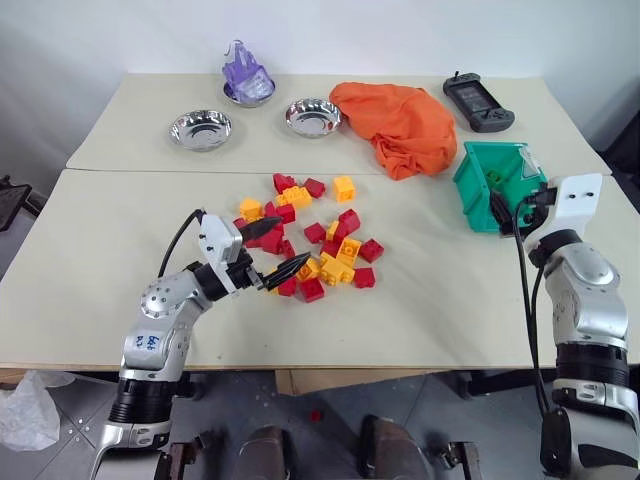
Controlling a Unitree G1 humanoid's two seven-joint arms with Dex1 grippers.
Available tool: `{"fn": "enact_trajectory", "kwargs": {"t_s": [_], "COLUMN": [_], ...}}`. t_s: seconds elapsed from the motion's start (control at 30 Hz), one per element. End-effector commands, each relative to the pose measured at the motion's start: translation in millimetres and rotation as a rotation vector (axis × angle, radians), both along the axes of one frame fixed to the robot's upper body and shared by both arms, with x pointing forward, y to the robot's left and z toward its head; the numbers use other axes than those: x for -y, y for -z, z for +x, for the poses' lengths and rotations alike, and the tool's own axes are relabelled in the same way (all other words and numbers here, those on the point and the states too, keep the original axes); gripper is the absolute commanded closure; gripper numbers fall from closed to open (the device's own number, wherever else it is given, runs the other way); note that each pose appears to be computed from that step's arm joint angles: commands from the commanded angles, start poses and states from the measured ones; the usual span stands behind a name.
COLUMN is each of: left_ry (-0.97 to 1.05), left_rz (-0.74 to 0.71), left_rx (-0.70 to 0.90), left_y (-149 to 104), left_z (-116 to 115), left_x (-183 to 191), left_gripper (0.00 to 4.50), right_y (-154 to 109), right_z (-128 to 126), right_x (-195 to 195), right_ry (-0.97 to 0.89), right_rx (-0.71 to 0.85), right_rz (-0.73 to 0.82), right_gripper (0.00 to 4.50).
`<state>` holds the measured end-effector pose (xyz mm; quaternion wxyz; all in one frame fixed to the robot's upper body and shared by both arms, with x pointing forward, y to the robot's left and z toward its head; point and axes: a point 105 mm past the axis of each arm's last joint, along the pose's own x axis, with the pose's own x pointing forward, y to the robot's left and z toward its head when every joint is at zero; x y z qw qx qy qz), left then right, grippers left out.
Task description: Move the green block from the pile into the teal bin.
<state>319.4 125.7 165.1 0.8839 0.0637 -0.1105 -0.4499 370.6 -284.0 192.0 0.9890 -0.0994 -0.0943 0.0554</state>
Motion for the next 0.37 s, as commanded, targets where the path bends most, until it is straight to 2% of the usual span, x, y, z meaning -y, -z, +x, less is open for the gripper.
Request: {"fn": "enact_trajectory", "kwargs": {"t_s": [0.03,0.13,0.23,0.37], "left_ry": [-0.073,-0.143,-0.213,-0.29], "left_rz": [0.08,0.108,0.115,0.085], "left_rx": [0.009,-0.02,-0.029,-0.047], "left_y": [9.8,18.4,20.7,20.0], "left_z": [-3.5,-4.6,-6.8,-10.3], "left_x": [-26.5,-48.0,-68.5,-87.3], "left_gripper": [0.0,0.0,0.0,0.0], "right_y": [-8.1,8.7,34.2,43.0], "right_z": [-42.1,-77.5,-107.6,-123.3], "right_x": [-35.0,-48.9,-54.4,-47.4], "right_ry": [-0.309,-0.474,-0.579,-0.578], "right_rx": [0.083,0.048,-0.071,-0.124], "right_rz": [-0.106,-0.097,-0.163,-0.147], "right_gripper": [0.05,0.05,0.05,0.05]}}
